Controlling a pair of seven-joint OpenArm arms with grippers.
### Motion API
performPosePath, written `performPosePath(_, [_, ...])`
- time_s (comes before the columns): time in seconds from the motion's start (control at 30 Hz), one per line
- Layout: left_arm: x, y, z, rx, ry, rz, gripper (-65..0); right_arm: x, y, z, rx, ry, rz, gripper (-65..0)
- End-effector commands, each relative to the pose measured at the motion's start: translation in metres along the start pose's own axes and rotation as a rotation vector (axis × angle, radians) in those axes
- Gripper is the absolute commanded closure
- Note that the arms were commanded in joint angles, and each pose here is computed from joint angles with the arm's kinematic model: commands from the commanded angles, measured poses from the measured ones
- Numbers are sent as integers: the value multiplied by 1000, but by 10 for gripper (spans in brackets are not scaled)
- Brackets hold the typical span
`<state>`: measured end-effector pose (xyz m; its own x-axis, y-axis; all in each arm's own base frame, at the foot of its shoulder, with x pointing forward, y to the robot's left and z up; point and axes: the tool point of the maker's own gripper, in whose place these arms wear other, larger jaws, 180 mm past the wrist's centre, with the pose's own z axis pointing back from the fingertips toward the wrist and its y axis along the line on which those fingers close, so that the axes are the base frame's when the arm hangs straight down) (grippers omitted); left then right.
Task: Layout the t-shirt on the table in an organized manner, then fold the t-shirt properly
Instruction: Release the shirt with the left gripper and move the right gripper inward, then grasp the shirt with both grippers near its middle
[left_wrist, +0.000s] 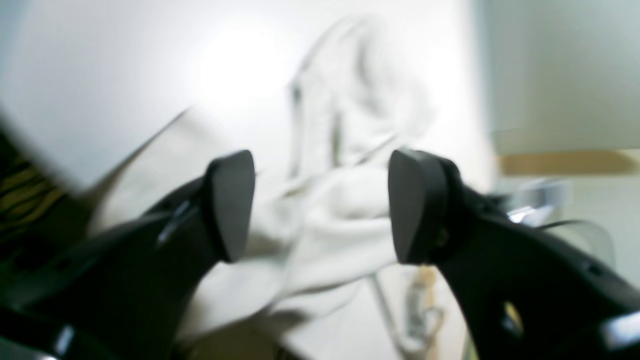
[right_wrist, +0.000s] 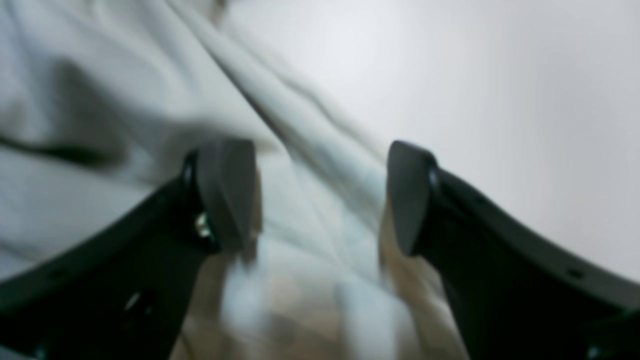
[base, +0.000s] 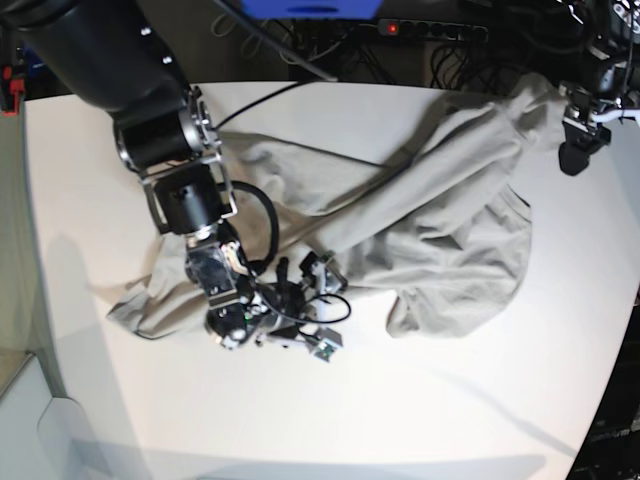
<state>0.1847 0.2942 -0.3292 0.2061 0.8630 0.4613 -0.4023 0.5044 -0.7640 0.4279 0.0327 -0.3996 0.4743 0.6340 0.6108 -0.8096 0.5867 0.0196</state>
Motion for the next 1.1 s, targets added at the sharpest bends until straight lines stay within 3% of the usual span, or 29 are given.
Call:
performPosePath(0.0, [14, -19, -4, -67, -40, -7, -407, 36, -15, 13, -37, -87, 17, -410])
performPosePath(0.17, [25, -50, -26, -156, -57, -8, -379, 26, -36, 23, -76, -76, 8, -301])
performPosePath(0.4, [3, -81, -89, -104, 52, -166, 0, 12, -73, 45, -150, -47, 9, -94])
performPosePath(0.5, [-13, -89, -116, -74, 117, -222, -9, 12, -85, 53, -174, -44, 14, -66])
performPosePath(0.8, [-70, -77, -194, 64, 294, -369, 0, -13, -125, 85, -267, 20, 14, -66])
performPosePath(0.93, [-86, -57, -216, 119, 335, -420, 0, -5, -133, 105, -324, 17, 58, -66])
performPosePath(1.07, [-67, -39, -235, 152, 284, -427, 0, 7, -141, 130, -391, 10, 112, -66])
